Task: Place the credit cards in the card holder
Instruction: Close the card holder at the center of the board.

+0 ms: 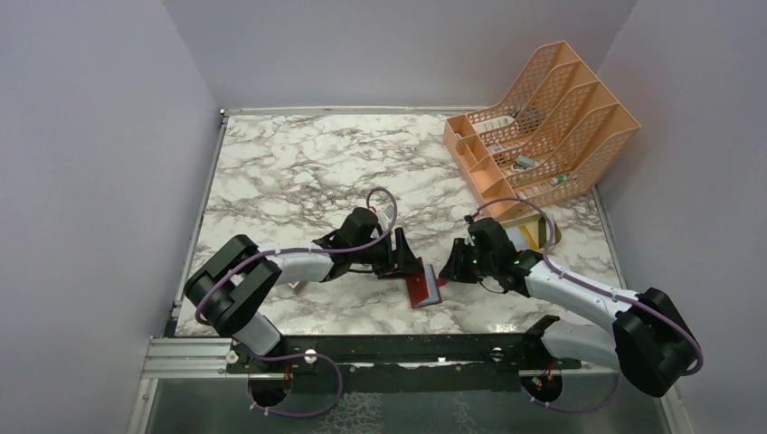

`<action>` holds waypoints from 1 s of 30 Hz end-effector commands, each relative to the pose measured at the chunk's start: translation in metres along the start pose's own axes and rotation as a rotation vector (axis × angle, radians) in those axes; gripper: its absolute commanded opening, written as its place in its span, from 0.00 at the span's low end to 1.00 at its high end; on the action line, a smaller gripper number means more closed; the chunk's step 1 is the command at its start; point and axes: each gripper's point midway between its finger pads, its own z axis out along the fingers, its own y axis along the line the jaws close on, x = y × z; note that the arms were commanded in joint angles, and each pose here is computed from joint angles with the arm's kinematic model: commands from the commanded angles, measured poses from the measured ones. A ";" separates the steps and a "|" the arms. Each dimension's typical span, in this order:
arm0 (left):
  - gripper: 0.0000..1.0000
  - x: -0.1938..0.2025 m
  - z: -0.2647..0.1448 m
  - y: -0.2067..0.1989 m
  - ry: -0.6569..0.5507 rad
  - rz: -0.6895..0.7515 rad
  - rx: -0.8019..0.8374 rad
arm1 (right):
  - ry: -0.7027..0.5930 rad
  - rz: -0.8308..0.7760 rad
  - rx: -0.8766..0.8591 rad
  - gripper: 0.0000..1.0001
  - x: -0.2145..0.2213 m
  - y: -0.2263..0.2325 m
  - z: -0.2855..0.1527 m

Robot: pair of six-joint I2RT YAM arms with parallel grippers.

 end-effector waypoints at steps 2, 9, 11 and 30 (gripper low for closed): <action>0.61 -0.003 0.006 -0.008 0.011 0.063 0.034 | -0.072 -0.027 -0.029 0.27 -0.022 0.018 -0.018; 0.45 -0.004 0.011 -0.007 0.023 0.073 0.032 | -0.120 -0.030 -0.047 0.32 -0.031 0.024 -0.034; 0.38 -0.004 0.012 -0.006 0.027 0.079 0.031 | -0.143 -0.035 -0.044 0.33 -0.034 0.024 -0.037; 0.21 -0.005 0.023 0.032 0.064 0.113 -0.130 | -0.135 -0.049 -0.111 0.54 -0.030 0.028 -0.024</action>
